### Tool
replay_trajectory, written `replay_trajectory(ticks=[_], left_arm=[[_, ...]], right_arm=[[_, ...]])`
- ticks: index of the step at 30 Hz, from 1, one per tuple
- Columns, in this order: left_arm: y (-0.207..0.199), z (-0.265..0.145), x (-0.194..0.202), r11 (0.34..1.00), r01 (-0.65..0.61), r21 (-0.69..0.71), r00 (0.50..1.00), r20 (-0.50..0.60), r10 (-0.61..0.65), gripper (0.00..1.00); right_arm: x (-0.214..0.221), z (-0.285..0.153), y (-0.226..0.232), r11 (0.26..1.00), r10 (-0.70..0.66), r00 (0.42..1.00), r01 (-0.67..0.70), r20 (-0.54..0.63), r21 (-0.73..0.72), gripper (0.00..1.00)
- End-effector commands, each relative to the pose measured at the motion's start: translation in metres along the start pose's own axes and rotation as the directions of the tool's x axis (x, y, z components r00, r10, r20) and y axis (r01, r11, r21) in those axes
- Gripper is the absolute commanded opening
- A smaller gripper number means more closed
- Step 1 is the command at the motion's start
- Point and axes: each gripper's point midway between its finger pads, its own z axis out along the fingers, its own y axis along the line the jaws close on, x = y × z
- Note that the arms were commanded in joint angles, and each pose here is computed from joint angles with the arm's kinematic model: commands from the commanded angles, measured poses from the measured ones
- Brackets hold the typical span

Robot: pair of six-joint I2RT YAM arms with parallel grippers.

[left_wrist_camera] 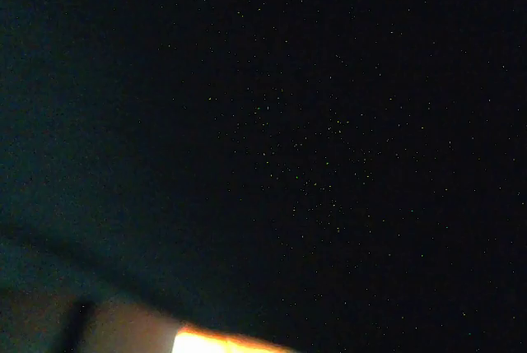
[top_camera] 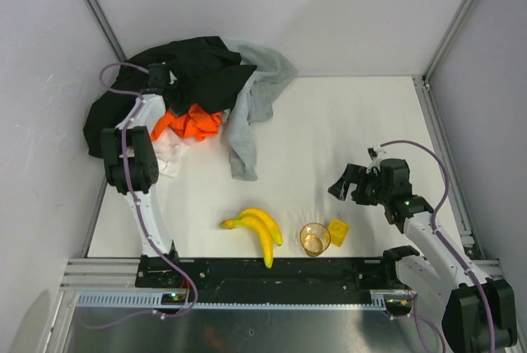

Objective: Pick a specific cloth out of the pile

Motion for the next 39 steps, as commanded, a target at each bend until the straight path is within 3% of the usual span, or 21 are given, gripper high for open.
replay_trajectory(ticks=[1,4,6,12,21,30,39], left_arm=[[-0.006,-0.056,0.005,0.994,-0.074,-0.081,0.996,0.05,0.079,0.82],[-0.01,-0.099,0.003,0.993,-0.076,-0.087,0.99,0.114,0.085,0.96],[-0.009,-0.125,0.009,0.994,-0.07,-0.089,0.986,0.145,0.082,0.99],[-0.004,-0.182,0.043,0.998,-0.056,-0.032,0.982,0.18,0.061,1.0],[0.006,-0.215,0.069,0.984,-0.177,0.001,0.965,0.197,0.173,1.0],[0.043,-0.228,0.069,0.946,-0.264,-0.187,0.942,0.16,0.294,1.0],[0.09,-0.247,0.077,0.881,-0.259,-0.395,0.928,0.152,0.341,1.0]], right_arm=[[-0.014,-0.005,0.014,0.998,-0.017,0.998,0.019,0.053,-0.052,0.99],[-0.015,-0.007,0.015,0.999,-0.008,0.998,0.011,0.059,-0.046,0.99],[-0.015,-0.008,0.016,0.999,-0.007,0.998,0.01,0.063,-0.046,0.99],[-0.013,-0.01,0.02,0.999,-0.001,0.998,0.004,0.06,-0.049,0.99],[-0.009,-0.009,0.027,0.998,0.003,0.999,0.0,0.053,-0.055,0.99],[-0.01,-0.001,0.042,0.996,0.013,0.999,-0.008,0.052,-0.089,0.99],[-0.025,0.019,0.089,0.988,-0.018,0.999,0.024,0.041,-0.154,0.99]])
